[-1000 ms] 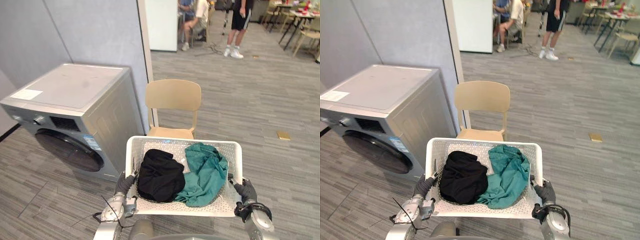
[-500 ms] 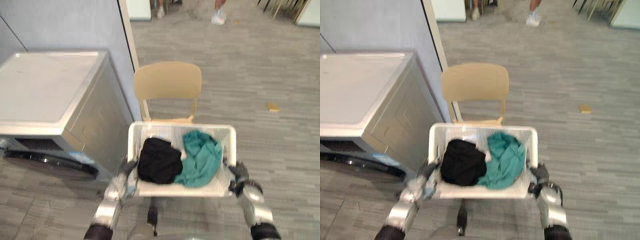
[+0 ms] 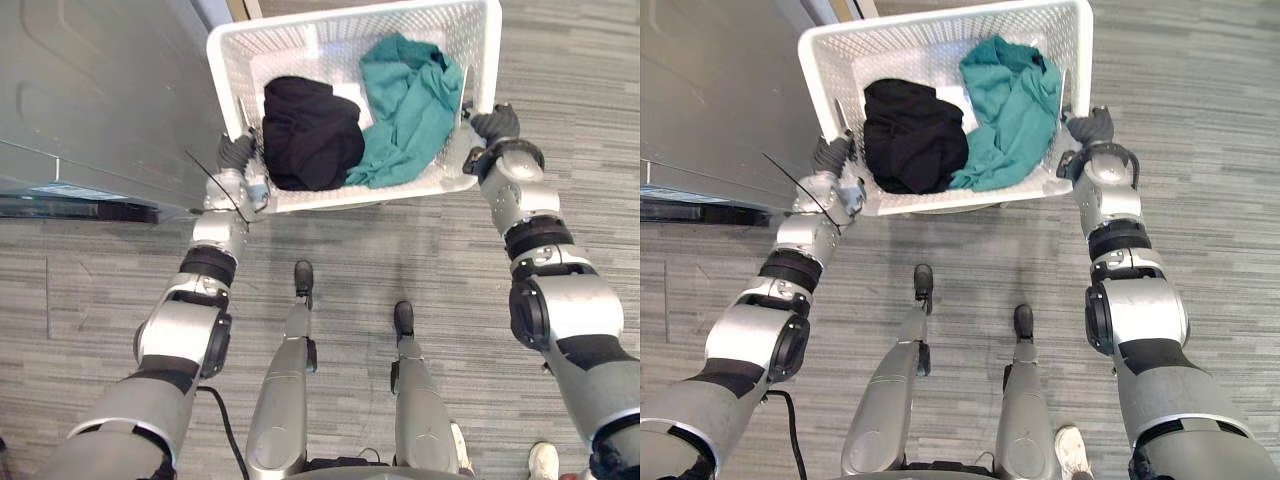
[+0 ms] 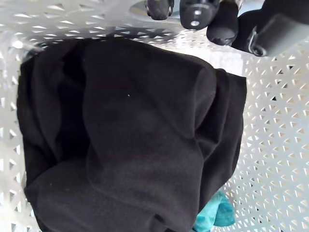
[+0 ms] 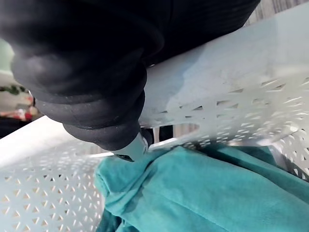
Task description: Pick up the laundry basket with both hands and put the clothes into the washing machine.
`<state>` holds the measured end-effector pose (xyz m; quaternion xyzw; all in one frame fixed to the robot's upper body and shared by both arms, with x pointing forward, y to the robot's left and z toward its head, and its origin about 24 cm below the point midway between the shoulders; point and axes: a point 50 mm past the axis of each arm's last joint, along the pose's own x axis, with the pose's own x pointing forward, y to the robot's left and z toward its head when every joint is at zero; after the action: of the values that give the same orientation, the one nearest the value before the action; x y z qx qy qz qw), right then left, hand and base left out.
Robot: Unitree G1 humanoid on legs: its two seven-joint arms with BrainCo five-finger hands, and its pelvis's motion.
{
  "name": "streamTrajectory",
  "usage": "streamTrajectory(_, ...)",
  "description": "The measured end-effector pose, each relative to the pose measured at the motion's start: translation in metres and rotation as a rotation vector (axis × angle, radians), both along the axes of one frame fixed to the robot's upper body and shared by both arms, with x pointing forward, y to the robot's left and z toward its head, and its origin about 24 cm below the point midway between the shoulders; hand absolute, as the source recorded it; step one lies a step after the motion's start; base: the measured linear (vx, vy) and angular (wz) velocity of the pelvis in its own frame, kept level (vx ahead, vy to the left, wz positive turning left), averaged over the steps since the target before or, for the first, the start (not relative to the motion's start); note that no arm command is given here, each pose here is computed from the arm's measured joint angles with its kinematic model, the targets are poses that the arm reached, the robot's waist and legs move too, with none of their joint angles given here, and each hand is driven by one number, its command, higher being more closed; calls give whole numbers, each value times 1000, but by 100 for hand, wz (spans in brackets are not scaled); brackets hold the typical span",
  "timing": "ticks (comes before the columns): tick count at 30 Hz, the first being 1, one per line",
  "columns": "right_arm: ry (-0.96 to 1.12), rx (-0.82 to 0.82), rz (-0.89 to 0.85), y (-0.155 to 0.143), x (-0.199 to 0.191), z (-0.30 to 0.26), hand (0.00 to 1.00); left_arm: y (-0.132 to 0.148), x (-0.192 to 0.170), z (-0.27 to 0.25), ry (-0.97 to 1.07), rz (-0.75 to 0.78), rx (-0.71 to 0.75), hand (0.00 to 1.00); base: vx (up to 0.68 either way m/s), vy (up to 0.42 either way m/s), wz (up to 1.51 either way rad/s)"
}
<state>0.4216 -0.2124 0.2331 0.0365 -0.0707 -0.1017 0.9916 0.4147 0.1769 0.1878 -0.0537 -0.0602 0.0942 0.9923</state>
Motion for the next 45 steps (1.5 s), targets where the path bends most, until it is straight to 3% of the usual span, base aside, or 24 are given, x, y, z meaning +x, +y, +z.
streamTrajectory(6,-126,-16,16,9,-2,39,100,4,4,41,-103,5,-42,100,77,-47,-2)
streamTrajectory(7,-137,-16,15,9,-2,40,0,3,4,44,-111,7,-38,100,50,-11,-2)
streamTrajectory(8,-139,-13,15,8,-2,41,0,3,4,46,-113,6,-36,100,58,-14,-2)
streamTrajectory(9,-152,-10,16,8,-3,43,0,3,5,50,-114,7,-37,0,50,-14,-3)
streamTrajectory(13,-181,65,31,9,-4,47,0,4,6,63,-125,17,-86,0,46,0,-3)
streamTrajectory(29,-40,80,92,19,0,5,0,18,4,89,-171,69,-274,0,32,-11,-7)
streamTrajectory(36,-17,82,85,15,-1,-1,0,7,7,68,-112,66,-309,0,-9,-10,1)
streamTrajectory(45,-75,-53,87,-10,-23,-15,0,8,-11,-6,-27,65,-185,0,36,-36,22)
